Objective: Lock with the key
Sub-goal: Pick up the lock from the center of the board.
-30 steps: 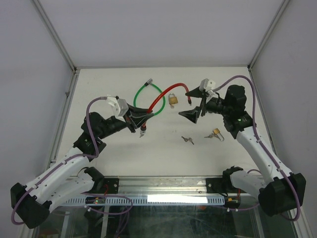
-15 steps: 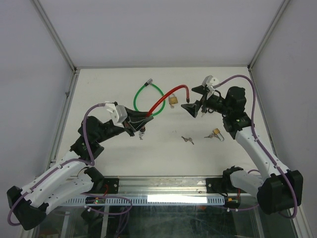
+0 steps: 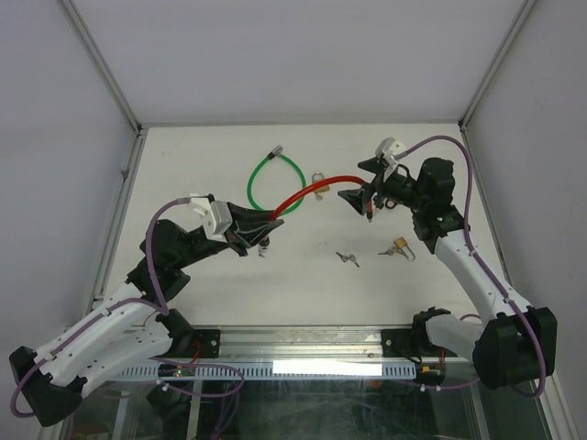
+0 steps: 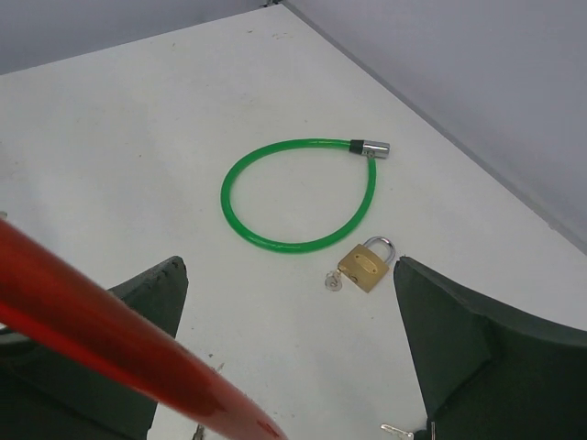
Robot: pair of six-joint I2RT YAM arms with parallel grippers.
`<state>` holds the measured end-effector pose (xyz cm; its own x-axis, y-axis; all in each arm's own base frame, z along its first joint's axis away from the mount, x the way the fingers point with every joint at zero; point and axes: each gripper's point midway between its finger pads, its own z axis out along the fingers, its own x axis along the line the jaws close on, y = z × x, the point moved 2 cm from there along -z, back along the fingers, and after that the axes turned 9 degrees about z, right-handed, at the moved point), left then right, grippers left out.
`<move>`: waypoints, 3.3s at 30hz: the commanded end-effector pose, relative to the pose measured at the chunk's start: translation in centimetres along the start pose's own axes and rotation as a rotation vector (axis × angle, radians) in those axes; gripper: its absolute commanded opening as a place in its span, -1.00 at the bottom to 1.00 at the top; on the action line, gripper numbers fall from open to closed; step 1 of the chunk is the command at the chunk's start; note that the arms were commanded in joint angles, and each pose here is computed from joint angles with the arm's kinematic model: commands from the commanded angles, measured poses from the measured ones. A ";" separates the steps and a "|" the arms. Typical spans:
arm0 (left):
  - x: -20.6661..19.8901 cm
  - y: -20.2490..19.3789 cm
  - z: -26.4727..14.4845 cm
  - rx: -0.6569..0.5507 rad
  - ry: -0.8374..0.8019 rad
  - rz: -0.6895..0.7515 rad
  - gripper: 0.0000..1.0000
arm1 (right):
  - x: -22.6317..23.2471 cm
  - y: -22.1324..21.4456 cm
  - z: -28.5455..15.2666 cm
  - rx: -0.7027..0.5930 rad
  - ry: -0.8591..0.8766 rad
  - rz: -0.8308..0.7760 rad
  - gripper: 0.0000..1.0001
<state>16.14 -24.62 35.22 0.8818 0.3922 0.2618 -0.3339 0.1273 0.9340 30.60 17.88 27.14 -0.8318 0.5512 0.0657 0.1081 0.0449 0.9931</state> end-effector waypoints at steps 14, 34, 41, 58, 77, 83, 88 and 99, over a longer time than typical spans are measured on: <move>5.2 1.2 -0.2 -0.095 0.351 0.021 -1.00 | 2.8 4.0 -1.3 -0.067 0.160 -0.039 -1.00; 7.7 -5.4 1.4 -0.120 0.586 -0.132 -0.27 | 3.8 6.5 -1.9 -0.122 0.188 0.204 -1.00; 6.1 -5.6 -1.1 -0.094 0.533 -0.055 -0.04 | 5.0 9.0 -3.8 -0.142 0.215 0.112 -1.00; 1.0 -7.6 -1.7 -0.047 0.199 -0.102 0.80 | 5.2 10.1 -5.8 -0.079 0.269 0.079 -1.00; 2.4 -5.2 -4.4 -0.199 0.308 -0.288 0.39 | 3.4 7.9 -4.2 -0.088 0.250 0.322 -1.00; 2.1 -5.5 -4.6 -0.199 0.298 -0.274 0.30 | 3.3 8.2 -4.3 -0.104 0.229 0.313 -1.00; 1.2 -5.7 -4.7 -0.221 0.258 -0.310 0.23 | 3.1 8.2 -4.3 -0.132 0.212 0.323 -1.00; 4.1 -7.0 -4.9 -0.135 0.400 -0.111 0.38 | 3.5 8.1 -4.4 -0.128 0.240 0.294 -1.00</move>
<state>19.09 -20.10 27.09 0.7861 0.6132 -0.0779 -0.1925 0.3627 0.9118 27.01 16.64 33.29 -0.8338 0.3277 0.4442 0.4034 -0.1876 0.8956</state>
